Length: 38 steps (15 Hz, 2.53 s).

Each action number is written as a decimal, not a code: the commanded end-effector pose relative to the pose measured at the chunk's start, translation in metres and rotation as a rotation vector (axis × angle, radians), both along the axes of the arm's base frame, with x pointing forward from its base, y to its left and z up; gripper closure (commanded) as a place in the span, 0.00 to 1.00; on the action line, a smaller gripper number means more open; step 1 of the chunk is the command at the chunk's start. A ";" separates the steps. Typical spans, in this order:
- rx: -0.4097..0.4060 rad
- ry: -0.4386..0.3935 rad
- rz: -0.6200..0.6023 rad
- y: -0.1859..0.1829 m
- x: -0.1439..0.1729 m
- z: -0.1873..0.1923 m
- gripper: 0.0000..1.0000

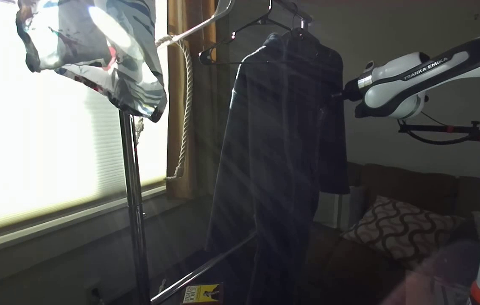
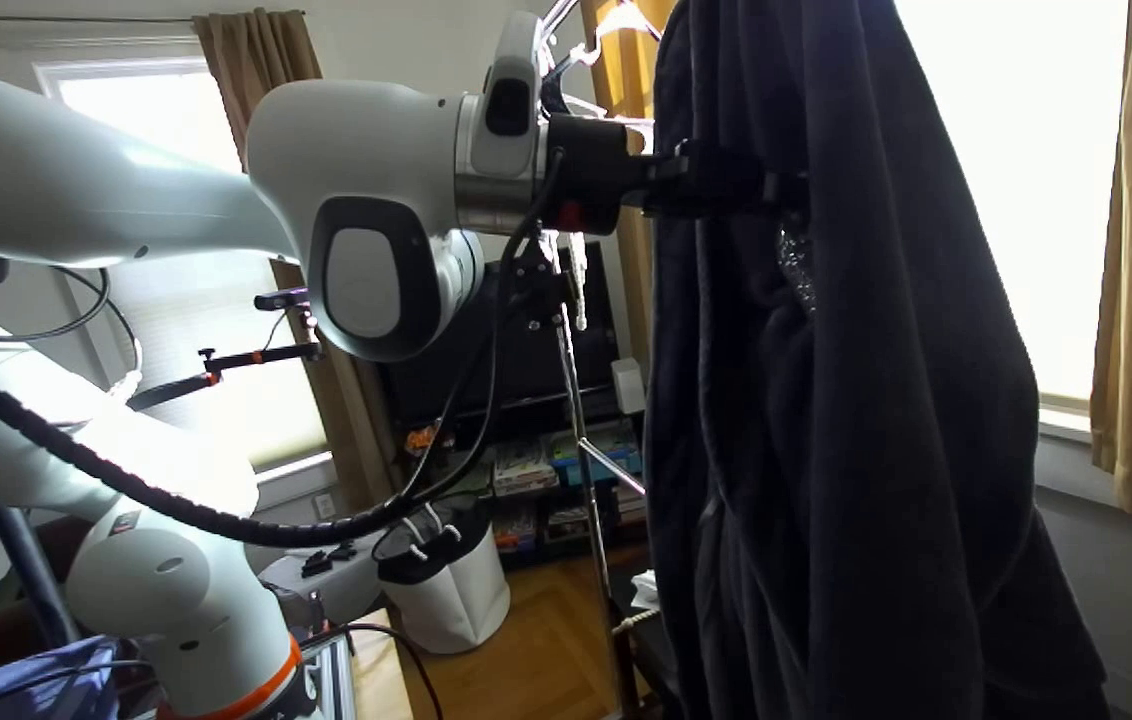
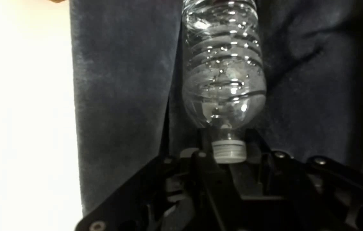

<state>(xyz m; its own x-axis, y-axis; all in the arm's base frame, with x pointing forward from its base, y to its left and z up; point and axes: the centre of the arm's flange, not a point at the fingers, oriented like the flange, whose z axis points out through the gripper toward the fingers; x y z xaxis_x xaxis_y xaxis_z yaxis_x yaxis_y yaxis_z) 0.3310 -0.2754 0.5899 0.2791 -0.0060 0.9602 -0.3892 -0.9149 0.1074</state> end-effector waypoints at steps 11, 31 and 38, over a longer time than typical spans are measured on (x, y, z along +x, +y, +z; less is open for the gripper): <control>-0.126 0.295 -0.018 -0.005 0.006 -0.062 0.92; -0.015 0.628 0.159 -0.038 -0.049 -0.006 0.92; 0.123 0.675 0.136 -0.085 -0.135 0.055 0.92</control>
